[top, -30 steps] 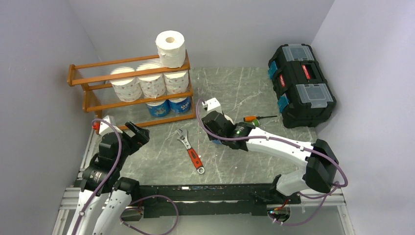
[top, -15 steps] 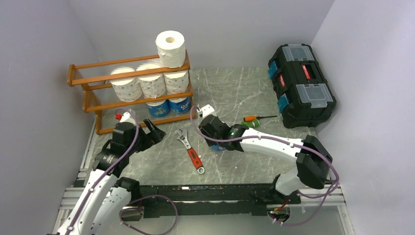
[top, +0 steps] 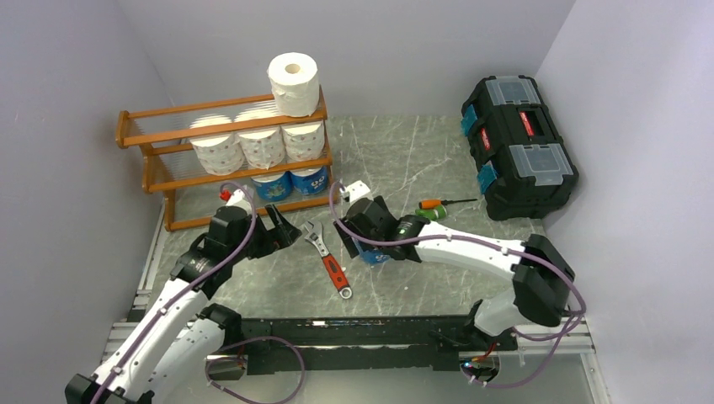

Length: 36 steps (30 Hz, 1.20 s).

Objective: Place and organize the paper towels onto the shelf
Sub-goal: Place the paper towel at the center of the board, then pick up the paper towel from the center of the board.

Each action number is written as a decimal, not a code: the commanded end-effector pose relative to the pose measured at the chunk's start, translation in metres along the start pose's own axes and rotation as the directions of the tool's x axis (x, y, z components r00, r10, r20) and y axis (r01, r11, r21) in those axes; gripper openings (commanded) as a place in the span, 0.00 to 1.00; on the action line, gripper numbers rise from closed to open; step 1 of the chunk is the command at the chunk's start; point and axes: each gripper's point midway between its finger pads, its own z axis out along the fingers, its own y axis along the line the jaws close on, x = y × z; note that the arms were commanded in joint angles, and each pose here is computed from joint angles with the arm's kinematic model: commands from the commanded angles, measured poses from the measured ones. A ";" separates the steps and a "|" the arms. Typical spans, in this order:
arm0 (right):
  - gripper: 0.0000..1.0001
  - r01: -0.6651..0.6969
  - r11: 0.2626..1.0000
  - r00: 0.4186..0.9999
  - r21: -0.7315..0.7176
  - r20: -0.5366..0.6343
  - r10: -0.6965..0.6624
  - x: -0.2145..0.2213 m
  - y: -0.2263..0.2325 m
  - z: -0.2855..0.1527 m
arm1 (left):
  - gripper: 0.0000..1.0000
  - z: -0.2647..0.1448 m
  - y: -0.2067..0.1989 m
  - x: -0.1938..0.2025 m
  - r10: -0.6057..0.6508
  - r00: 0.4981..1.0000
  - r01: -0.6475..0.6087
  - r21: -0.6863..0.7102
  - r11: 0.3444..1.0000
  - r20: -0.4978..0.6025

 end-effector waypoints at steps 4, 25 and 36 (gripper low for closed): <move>0.94 -0.134 0.991 0.971 0.014 0.201 0.128 -0.053 -0.024 -0.063 | 0.99 0.008 -0.024 -0.014 0.019 0.999 -0.020 0.052 0.998 0.030; 0.93 -0.727 0.668 0.675 0.160 0.346 0.652 0.018 -0.171 -0.072 | 0.93 0.092 -0.134 0.042 0.180 0.967 -0.171 0.063 0.983 -0.181; 0.93 -0.726 0.668 0.672 0.161 0.373 0.640 0.027 -0.177 -0.080 | 0.90 0.118 -0.144 0.063 0.243 0.934 -0.238 0.053 0.970 -0.263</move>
